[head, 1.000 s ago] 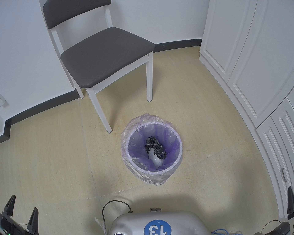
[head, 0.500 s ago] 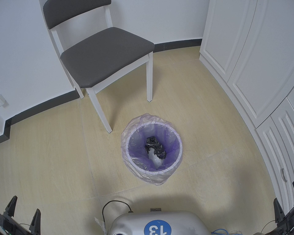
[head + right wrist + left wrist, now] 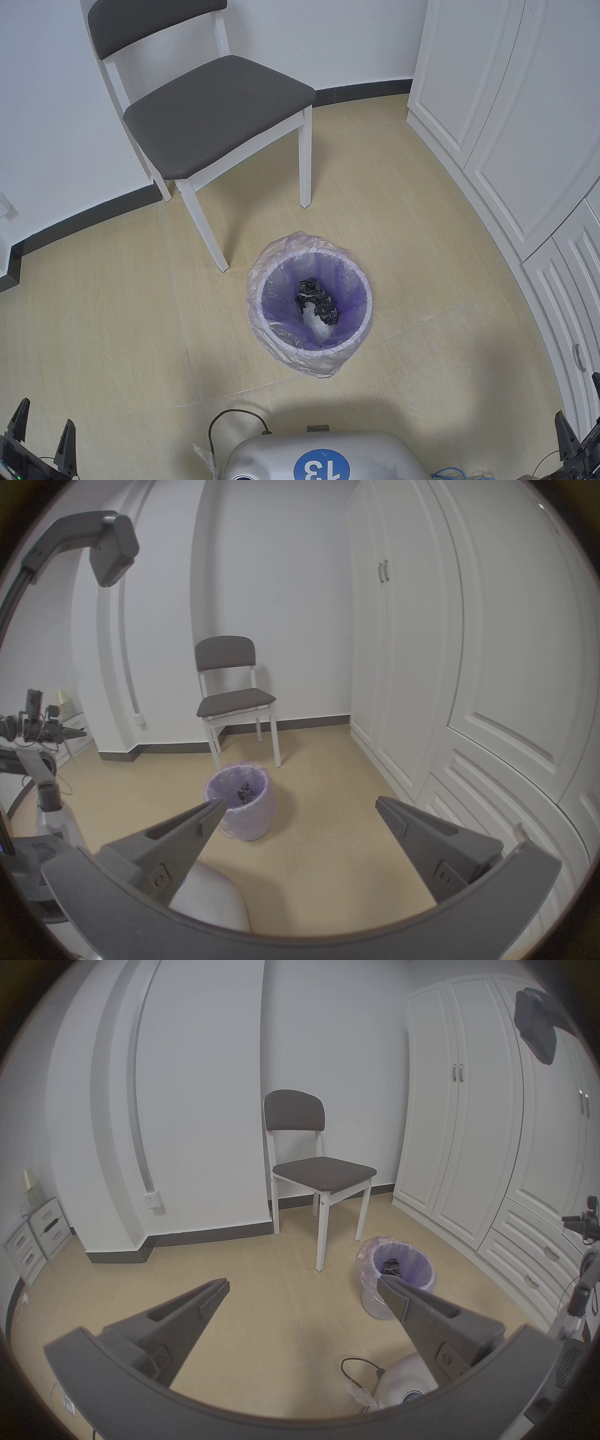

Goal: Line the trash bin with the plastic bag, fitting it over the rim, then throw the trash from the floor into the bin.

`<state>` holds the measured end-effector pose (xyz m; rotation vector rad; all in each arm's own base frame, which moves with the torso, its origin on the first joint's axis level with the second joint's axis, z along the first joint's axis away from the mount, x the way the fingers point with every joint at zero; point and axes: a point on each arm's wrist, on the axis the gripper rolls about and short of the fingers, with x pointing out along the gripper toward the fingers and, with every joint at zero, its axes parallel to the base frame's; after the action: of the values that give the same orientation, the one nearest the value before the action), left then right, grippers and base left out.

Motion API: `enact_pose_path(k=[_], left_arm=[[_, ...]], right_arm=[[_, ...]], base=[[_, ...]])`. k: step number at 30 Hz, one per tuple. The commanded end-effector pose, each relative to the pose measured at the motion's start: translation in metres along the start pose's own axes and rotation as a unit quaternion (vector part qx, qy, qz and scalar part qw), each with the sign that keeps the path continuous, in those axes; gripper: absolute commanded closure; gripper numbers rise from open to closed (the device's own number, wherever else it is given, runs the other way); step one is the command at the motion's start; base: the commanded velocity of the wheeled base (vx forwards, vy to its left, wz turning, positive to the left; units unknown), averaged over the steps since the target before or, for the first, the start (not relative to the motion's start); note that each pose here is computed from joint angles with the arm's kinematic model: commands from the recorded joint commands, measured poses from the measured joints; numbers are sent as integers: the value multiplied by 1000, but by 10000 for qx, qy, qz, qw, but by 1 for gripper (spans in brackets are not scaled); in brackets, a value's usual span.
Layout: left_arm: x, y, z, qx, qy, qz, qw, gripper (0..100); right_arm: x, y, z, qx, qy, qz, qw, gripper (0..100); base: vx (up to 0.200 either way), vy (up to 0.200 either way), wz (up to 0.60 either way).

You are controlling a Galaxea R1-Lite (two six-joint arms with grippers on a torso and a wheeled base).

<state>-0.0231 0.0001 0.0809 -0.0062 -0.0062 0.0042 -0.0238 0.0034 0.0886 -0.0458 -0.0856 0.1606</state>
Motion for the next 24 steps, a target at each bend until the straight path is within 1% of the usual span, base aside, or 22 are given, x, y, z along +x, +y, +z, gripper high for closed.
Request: enact_pose_path(k=[1, 2, 3, 4, 5, 6, 7, 8, 9, 11, 12, 14, 16, 21, 23, 24], left_arm=[[0, 0, -5, 54, 23, -29, 10000, 0], [0, 0, -5, 46, 23, -29, 10000, 0], [0, 0, -5, 39, 16, -29, 10000, 0], [0, 0, -5, 46, 23, -29, 10000, 0], [0, 0, -5, 46, 23, -29, 10000, 0], [0, 0, -5, 46, 23, -29, 10000, 0], [0, 0, -5, 46, 23, -29, 10000, 0], [0, 0, -5, 46, 23, -29, 10000, 0], [0, 0, -5, 46, 23, -29, 10000, 0], [0, 0, -5, 46, 23, -29, 10000, 0], [0, 0, -5, 46, 23, -29, 10000, 0], [0, 0, -5, 46, 23, -29, 10000, 0], [0, 0, -5, 46, 23, -29, 10000, 0], [0, 0, -5, 46, 16, -29, 10000, 0], [0, 0, -5, 46, 23, -29, 10000, 0], [0, 0, -5, 46, 23, -29, 10000, 0]], right_arm=[[0, -3, -5, 79, 77, -778, 9969, 0], [0, -4, -5, 171, 79, -847, 9962, 0], [0, -4, -5, 347, 64, -864, 9956, 0], [0, -4, -5, 781, 24, -935, 9926, 0], [0, -4, -5, 909, 10, -965, 9912, 0], [0, -5, -6, 1152, -5, -1058, 9877, 0], [0, -5, -6, 1152, -5, -1058, 9877, 0], [0, -5, -6, 1322, -25, -1233, 9835, 0], [0, -6, -6, 1336, -33, -1294, 9826, 0], [0, -6, -5, 1310, -74, -1359, 9820, 0], [0, -6, -5, 1241, -72, -1442, 9817, 0], [0, -6, -5, 1135, -65, -1450, 9829, 0], [-1, -6, -5, 878, -43, -1458, 9854, 0], [0, -6, -5, 803, -15, -1436, 9864, 0], [0, -5, -5, 540, 26, -1246, 9907, 0], [0, -5, -5, 314, 69, -1078, 9937, 0]], base=[[0, 0, 0], [0, 0, 0], [0, 0, 0], [0, 0, 0], [0, 0, 0], [0, 0, 0], [0, 0, 0], [0, 0, 0], [0, 0, 0], [0, 0, 0], [0, 0, 0], [0, 0, 0], [0, 0, 0], [0, 0, 0], [0, 0, 0], [0, 0, 0]])
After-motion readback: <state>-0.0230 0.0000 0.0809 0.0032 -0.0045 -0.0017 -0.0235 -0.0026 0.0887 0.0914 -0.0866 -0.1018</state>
